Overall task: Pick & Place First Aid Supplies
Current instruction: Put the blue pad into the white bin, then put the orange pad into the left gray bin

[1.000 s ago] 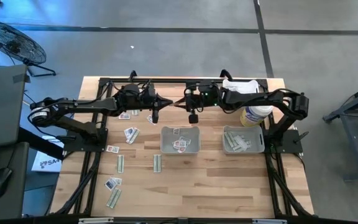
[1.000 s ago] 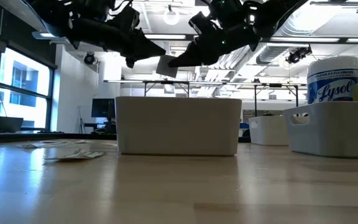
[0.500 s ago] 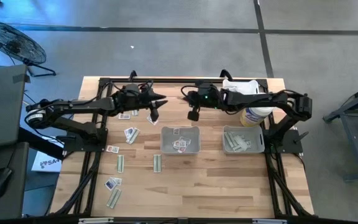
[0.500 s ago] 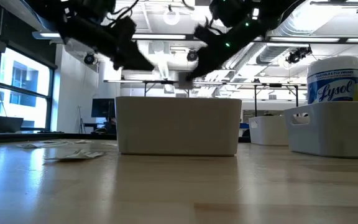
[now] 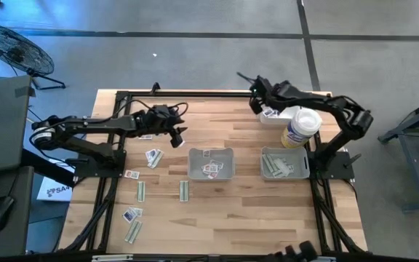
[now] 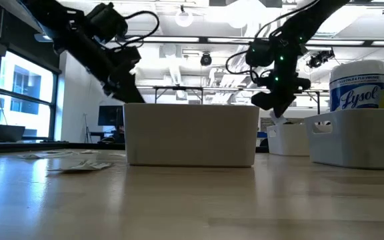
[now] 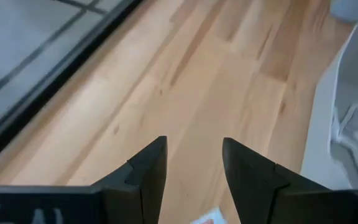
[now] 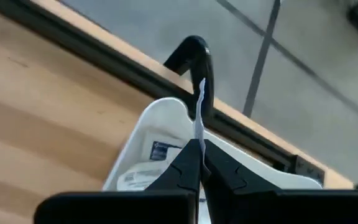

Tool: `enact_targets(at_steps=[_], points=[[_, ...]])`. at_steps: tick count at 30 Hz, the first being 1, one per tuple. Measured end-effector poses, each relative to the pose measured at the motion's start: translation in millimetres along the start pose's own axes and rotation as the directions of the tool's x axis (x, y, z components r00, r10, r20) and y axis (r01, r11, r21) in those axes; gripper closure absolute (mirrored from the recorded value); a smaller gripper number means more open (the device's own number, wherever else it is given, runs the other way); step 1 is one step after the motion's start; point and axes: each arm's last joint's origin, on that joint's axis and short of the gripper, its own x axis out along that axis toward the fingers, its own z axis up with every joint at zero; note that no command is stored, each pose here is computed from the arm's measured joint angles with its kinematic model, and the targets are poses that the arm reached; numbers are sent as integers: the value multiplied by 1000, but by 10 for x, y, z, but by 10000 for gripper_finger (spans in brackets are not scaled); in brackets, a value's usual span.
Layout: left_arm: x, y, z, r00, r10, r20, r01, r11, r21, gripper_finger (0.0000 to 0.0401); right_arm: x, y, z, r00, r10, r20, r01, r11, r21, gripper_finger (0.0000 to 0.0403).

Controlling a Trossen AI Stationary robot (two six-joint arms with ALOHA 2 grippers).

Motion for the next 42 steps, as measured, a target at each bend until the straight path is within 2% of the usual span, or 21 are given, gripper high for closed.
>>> enact_targets(at_steps=[5, 10, 16, 21, 25, 29, 34, 36, 39, 42], points=[[34, -2, -19, 1000, 5, -10, -5, 1000, 2, 247, 125, -127, 14, 992, 108, -65, -99, 988, 118, 400], [40, -3, -37, 1000, 5, -28, -4, 1000, 5, 247, 260, -175, -80, 985, 113, -126, -91, 981, 170, 398], [38, -1, -81, 997, 6, -73, -5, 1000, 11, 247, 408, -147, -294, 978, 127, -165, -96, 979, 182, 377], [35, 0, -104, 995, 10, -97, -8, 1000, 14, 247, 384, -156, -263, 979, 130, -158, -106, 983, 149, 331], [55, -2, -117, 994, 10, -109, -10, 1000, -1, 247, 256, -211, -124, 984, 129, -120, -113, 985, 133, 293], [136, -12, -184, 987, 5, -162, -3, 1000, 14, 247, 39, -232, 11, 988, 133, -75, -125, 986, 109, 272], [255, -61, -297, 962, -123, -245, 147, 986, 79, 247, -331, -142, 107, 984, 172, 36, -173, 984, 41, 268], [291, -71, -315, 957, -142, -252, 168, 982, 84, 247, -467, -105, 103, 981, 179, 78, -181, 983, 23, 269], [325, -58, -345, 958, -89, -271, 116, 990, 84, 247, -609, -33, 77, 972, 203, 114, -204, 979, -5, 268], [336, 38, -351, 961, -9, -276, 13, 1000, 12, 247, -682, 55, 49, 965, 230, 127, -228, 973, -30, 268]])
